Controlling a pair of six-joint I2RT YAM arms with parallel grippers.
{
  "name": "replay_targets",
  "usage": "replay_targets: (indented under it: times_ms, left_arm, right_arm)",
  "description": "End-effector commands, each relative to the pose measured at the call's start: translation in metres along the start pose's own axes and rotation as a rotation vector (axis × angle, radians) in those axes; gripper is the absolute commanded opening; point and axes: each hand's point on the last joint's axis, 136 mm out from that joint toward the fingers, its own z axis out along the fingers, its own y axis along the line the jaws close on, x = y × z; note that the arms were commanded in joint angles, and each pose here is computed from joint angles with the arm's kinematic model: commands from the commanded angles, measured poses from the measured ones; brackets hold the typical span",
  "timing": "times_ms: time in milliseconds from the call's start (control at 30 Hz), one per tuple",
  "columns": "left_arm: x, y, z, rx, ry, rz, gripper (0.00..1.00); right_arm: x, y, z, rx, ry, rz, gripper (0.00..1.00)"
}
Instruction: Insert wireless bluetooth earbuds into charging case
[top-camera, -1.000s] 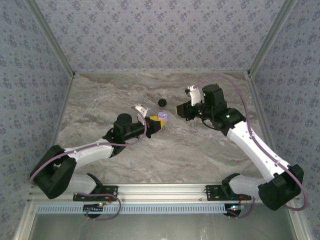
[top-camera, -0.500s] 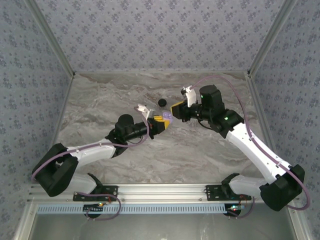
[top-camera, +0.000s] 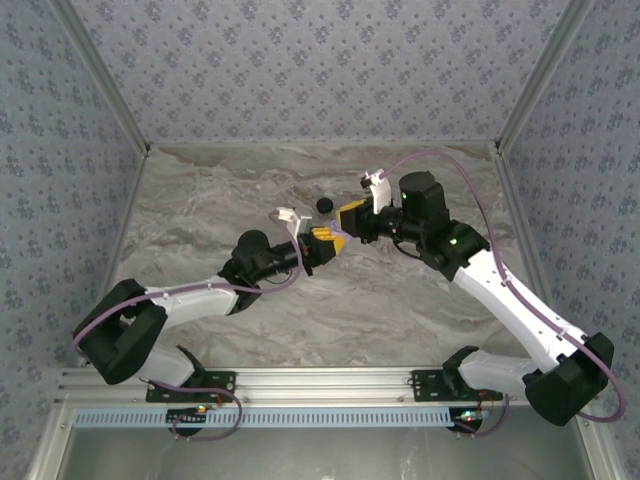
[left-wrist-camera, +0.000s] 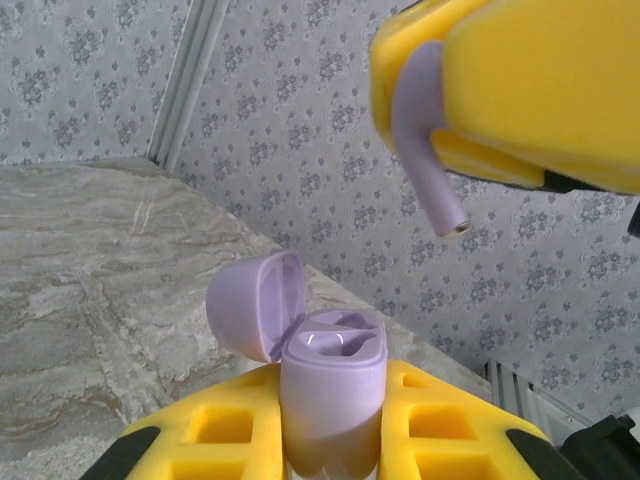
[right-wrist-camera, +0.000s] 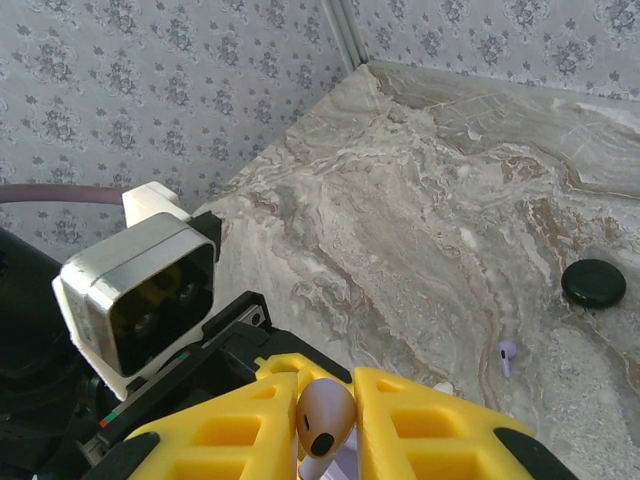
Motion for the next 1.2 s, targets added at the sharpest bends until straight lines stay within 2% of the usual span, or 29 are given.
replay_targets:
  times_ms: [0, 700, 1167]
  left_arm:
    - [-0.028, -0.016, 0.004, 0.052, -0.087, 0.029, 0.11]
    - [-0.041, -0.030, 0.002, 0.084, -0.130, 0.056, 0.11]
    - [-0.046, -0.028, -0.002, 0.059, -0.154, 0.063, 0.11]
  right_arm:
    - [-0.006, 0.003, -0.004, 0.006, -0.034, 0.000, 0.21]
    - [0.002, -0.002, -0.001, 0.024, -0.016, 0.014, 0.21]
    - [0.006, -0.005, 0.000, 0.038, -0.002, 0.009, 0.22]
